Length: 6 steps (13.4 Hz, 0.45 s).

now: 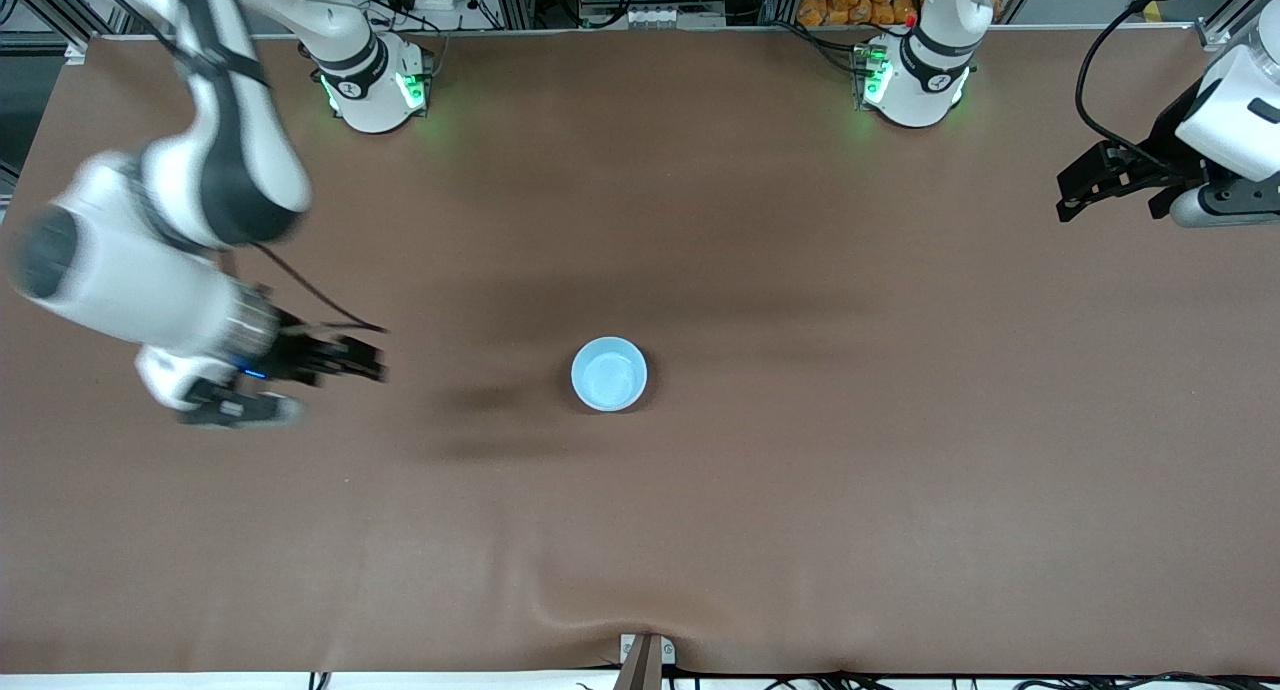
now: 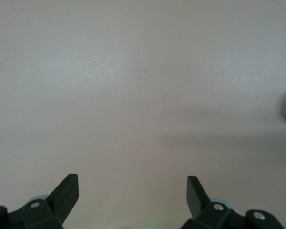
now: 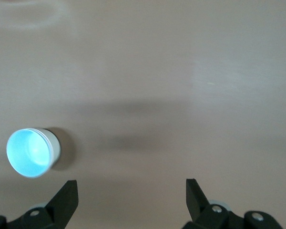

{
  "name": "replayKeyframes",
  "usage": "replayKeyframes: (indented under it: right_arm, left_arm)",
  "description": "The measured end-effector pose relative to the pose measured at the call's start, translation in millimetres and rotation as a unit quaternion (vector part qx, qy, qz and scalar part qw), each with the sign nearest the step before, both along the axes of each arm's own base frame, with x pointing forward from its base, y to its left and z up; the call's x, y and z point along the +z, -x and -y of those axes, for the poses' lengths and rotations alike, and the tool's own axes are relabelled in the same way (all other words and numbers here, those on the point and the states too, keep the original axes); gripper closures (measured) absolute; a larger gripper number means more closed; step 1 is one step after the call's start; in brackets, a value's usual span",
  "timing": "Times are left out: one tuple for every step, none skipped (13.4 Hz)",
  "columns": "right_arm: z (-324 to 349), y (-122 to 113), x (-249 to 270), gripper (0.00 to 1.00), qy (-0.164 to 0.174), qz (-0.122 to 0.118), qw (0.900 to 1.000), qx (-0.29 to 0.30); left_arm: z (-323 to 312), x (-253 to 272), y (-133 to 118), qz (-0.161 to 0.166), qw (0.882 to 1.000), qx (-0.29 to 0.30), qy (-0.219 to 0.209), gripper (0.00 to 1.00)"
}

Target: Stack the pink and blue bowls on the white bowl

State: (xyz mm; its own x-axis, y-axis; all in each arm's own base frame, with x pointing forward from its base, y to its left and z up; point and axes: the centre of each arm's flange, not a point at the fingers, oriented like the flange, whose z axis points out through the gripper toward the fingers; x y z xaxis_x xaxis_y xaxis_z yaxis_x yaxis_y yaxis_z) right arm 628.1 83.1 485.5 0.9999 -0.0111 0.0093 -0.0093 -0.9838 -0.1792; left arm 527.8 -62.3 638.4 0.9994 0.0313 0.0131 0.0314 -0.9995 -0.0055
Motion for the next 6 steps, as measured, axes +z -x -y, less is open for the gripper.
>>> replayKeyframes:
  right_arm:
    - [25,12,26,0.00,0.013,-0.002,1.000,-0.006]
    - [50,24,51,0.00,0.030,0.001,0.999,-0.011]
    - [71,37,72,0.00,0.039,0.002,0.999,-0.015]
    - [86,49,88,0.00,0.040,-0.002,0.999,-0.019]
    - [96,60,100,0.00,0.040,-0.008,0.999,-0.022]
    - [101,69,109,0.00,0.045,-0.013,0.999,-0.022]
  left_arm:
    - [-1,0,0,0.001,1.000,0.001,0.000,0.00]
    - [-3,1,-1,0.002,1.000,0.003,0.000,0.00]
    - [-6,3,-2,0.003,1.000,0.005,0.001,0.00]
    - [-9,5,-2,0.006,1.000,0.009,0.001,0.00]
    - [-13,6,-3,0.007,1.000,0.013,0.001,0.00]
    - [-18,6,-3,0.007,1.000,0.017,0.001,0.00]
